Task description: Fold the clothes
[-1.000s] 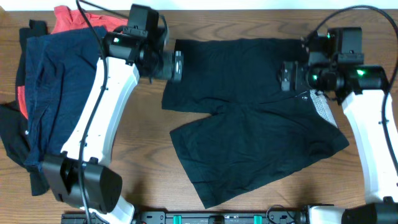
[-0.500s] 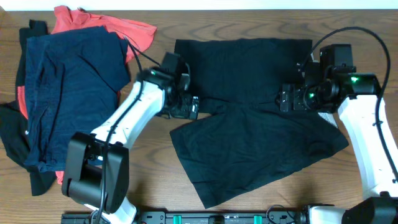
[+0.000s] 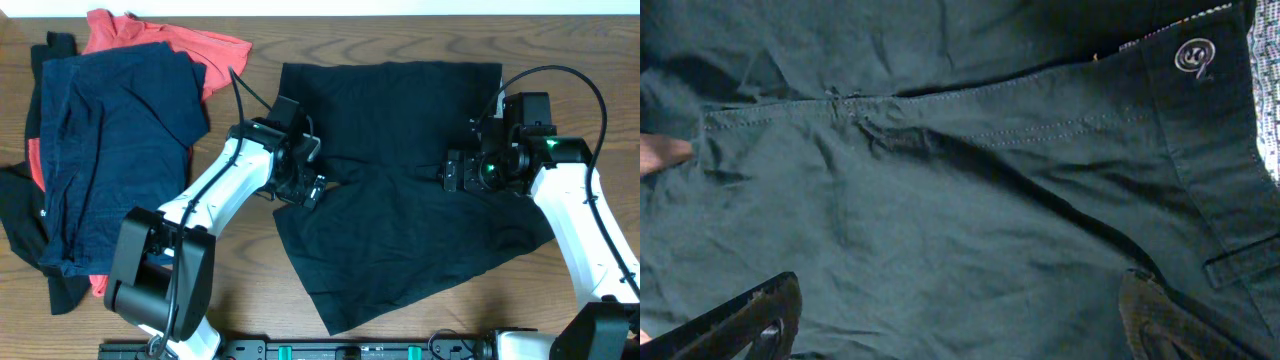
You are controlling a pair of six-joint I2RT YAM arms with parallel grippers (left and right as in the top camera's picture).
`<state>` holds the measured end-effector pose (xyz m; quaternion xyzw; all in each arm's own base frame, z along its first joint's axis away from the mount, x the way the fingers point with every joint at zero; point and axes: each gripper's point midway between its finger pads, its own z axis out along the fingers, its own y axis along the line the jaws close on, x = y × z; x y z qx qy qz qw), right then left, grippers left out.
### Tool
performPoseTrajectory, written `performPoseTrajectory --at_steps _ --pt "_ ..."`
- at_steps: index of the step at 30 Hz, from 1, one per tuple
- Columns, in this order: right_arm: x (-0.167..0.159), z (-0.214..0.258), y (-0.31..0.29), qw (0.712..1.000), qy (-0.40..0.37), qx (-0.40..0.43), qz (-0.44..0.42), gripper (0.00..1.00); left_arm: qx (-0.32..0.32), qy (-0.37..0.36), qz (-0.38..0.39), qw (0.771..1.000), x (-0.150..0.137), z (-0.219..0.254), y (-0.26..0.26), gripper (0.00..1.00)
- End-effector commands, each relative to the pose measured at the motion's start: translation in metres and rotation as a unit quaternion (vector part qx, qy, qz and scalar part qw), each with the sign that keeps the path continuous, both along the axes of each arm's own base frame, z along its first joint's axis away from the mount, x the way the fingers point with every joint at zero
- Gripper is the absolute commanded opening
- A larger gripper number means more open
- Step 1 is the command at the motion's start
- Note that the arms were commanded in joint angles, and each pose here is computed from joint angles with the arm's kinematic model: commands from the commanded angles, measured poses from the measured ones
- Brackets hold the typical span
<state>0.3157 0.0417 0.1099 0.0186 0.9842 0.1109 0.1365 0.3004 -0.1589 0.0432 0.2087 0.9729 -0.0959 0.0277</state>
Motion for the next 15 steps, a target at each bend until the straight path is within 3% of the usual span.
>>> performPoseTrajectory --at_steps 1,5,10,13,15 --pt "0.002 -0.001 0.0 1.0 0.0 0.006 -0.007 0.99 0.012 0.032 -0.014 0.999 -0.015 -0.011 0.005 0.95" --pt "0.008 0.001 0.0 1.0 -0.013 0.006 -0.007 0.99 -0.004 0.06 -0.039 0.997 -0.03 -0.01 0.002 0.9" --pt "0.011 0.002 0.0 1.0 -0.019 0.006 -0.007 0.99 -0.005 0.077 -0.052 0.996 -0.045 -0.022 0.006 0.76" --pt "0.011 0.002 0.0 1.0 -0.021 0.006 -0.007 0.99 -0.004 0.079 -0.047 0.996 -0.048 -0.03 0.009 0.54" --pt "0.011 0.002 0.0 1.0 -0.021 0.006 -0.007 0.99 -0.005 0.076 -0.042 0.996 -0.047 -0.033 0.009 0.54"
